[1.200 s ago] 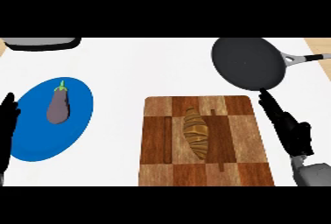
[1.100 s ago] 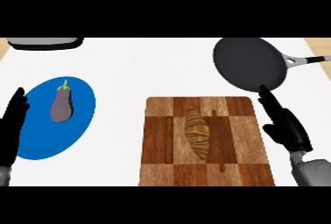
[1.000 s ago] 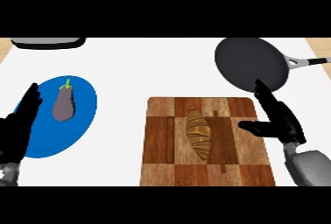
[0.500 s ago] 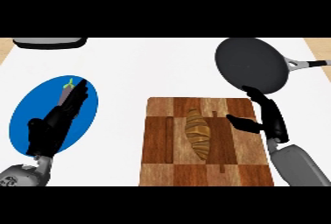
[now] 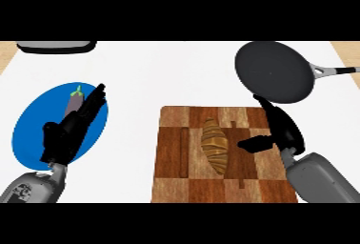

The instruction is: Pick the croissant from the cutting board and place it in the pan

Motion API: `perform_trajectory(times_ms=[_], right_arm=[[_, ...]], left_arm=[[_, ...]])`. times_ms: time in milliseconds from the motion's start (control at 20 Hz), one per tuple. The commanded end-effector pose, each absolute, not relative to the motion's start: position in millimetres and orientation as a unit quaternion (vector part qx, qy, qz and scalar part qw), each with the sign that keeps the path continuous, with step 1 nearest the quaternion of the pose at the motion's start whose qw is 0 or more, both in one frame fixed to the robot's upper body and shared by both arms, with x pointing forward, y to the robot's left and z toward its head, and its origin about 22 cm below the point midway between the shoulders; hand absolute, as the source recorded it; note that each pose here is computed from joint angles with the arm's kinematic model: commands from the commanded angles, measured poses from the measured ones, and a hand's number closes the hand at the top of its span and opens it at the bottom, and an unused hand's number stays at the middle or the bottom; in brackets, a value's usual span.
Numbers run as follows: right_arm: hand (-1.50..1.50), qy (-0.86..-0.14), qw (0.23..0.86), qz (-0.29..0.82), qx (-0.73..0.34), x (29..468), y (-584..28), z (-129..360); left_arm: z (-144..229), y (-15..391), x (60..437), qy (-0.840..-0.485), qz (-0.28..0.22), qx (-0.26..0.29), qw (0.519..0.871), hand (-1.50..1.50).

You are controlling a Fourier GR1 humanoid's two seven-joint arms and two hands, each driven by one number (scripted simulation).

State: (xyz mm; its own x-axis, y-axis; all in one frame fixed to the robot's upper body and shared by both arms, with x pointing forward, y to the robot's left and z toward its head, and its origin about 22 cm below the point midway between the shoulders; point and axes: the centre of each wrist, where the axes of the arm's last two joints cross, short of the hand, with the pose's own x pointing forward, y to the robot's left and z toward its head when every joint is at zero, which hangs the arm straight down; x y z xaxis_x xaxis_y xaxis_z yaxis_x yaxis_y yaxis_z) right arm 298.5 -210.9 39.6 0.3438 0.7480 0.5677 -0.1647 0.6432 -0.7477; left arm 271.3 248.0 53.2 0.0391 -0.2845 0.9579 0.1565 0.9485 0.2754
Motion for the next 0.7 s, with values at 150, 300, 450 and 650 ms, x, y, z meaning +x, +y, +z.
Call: perform_trajectory(times_ms=[150,300,450,650], right_arm=[[-1.50,-0.348,0.768,0.446,-0.301,329,-172,106],[-1.50,-0.276,0.781,0.500,-0.253,338,-153,106],[-1.50,-0.232,0.784,0.528,-0.228,350,-131,116],[-1.50,-0.202,0.801,0.530,-0.195,361,-109,110]], left_arm=[[58,240,274,-0.683,-0.167,0.034,0.710,0.00],[67,247,284,-0.683,-0.158,0.041,0.712,0.00],[57,246,277,-0.679,-0.164,0.041,0.715,0.00],[55,244,270,-0.677,-0.174,0.034,0.714,0.00]])
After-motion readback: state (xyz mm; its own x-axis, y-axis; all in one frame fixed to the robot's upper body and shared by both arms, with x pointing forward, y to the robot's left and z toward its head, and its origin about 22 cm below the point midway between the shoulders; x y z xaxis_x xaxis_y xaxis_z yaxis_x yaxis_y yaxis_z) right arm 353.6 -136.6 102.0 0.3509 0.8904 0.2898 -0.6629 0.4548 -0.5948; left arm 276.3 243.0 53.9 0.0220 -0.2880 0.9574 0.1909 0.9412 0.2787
